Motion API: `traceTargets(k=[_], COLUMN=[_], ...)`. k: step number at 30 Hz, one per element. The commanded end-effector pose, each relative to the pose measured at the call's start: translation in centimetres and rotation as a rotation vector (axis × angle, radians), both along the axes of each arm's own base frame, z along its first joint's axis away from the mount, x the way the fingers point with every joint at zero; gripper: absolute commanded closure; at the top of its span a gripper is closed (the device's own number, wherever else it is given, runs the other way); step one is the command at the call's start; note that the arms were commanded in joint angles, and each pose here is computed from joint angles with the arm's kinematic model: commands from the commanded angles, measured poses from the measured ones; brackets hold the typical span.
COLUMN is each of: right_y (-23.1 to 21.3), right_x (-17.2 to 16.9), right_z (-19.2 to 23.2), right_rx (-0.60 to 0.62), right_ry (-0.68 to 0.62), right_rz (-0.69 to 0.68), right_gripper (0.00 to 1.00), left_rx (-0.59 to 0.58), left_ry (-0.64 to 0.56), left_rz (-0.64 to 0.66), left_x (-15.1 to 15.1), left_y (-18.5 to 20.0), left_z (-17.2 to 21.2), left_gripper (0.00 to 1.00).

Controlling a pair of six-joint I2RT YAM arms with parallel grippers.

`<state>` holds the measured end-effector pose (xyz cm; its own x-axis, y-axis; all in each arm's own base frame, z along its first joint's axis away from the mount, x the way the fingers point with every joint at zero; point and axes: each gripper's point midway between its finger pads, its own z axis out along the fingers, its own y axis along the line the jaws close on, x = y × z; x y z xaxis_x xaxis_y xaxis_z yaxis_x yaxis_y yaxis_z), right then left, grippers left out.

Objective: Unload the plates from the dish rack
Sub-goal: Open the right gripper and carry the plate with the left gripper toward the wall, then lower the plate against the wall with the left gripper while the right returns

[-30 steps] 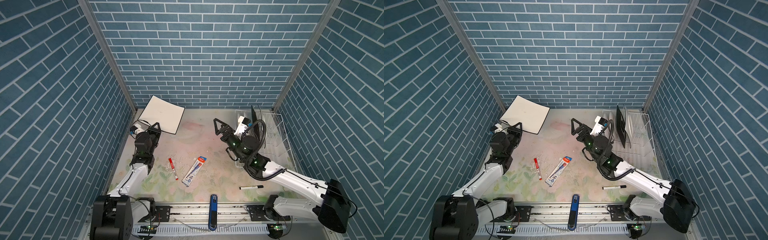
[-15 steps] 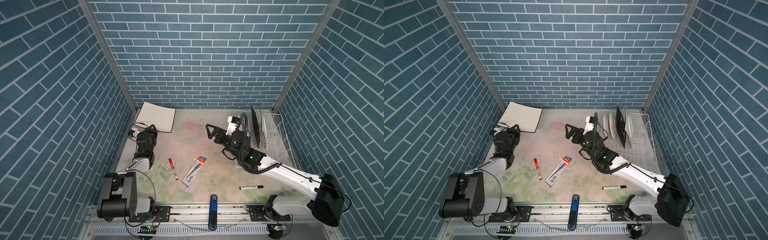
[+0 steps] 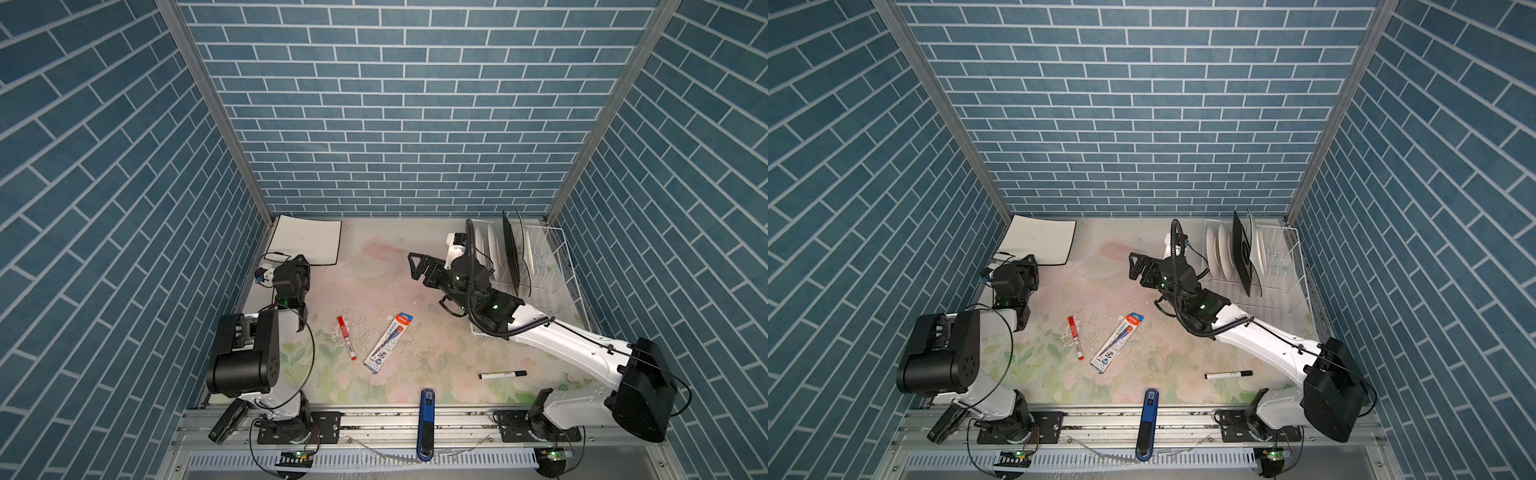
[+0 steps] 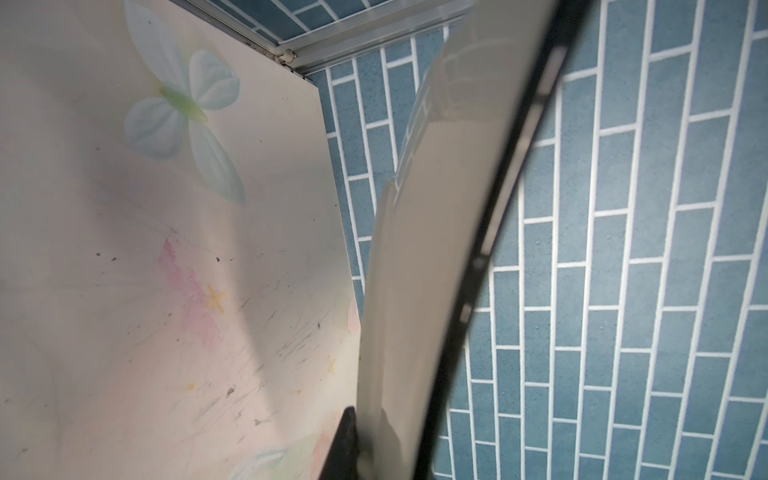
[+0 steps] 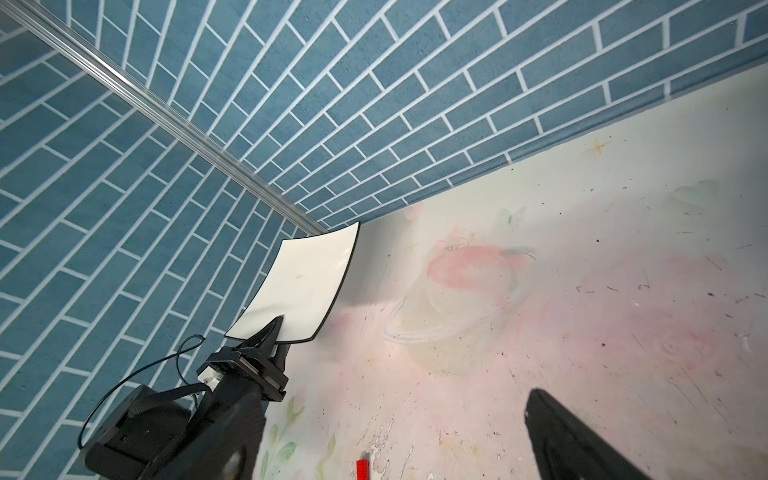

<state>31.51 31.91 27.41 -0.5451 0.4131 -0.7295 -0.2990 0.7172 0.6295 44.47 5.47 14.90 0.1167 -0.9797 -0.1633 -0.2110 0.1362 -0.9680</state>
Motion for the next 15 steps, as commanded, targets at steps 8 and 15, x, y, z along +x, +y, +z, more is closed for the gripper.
traceTargets(k=[8,15], right_y=[2.0,2.5], right_x=[1.3,1.6], right_z=[1.2,1.0], right_rx=[0.014,0.015], right_ry=[-0.01,0.0], right_rz=[0.019,0.022], right_gripper=[0.01,0.01], left_rx=[-0.018,0.002], left_ry=[-0.317,-0.278], left_rz=[0.011,0.035], left_x=[2.7,2.8], left_y=[2.0,3.4], left_z=[7.3,6.1], left_gripper=[1.0,1.0])
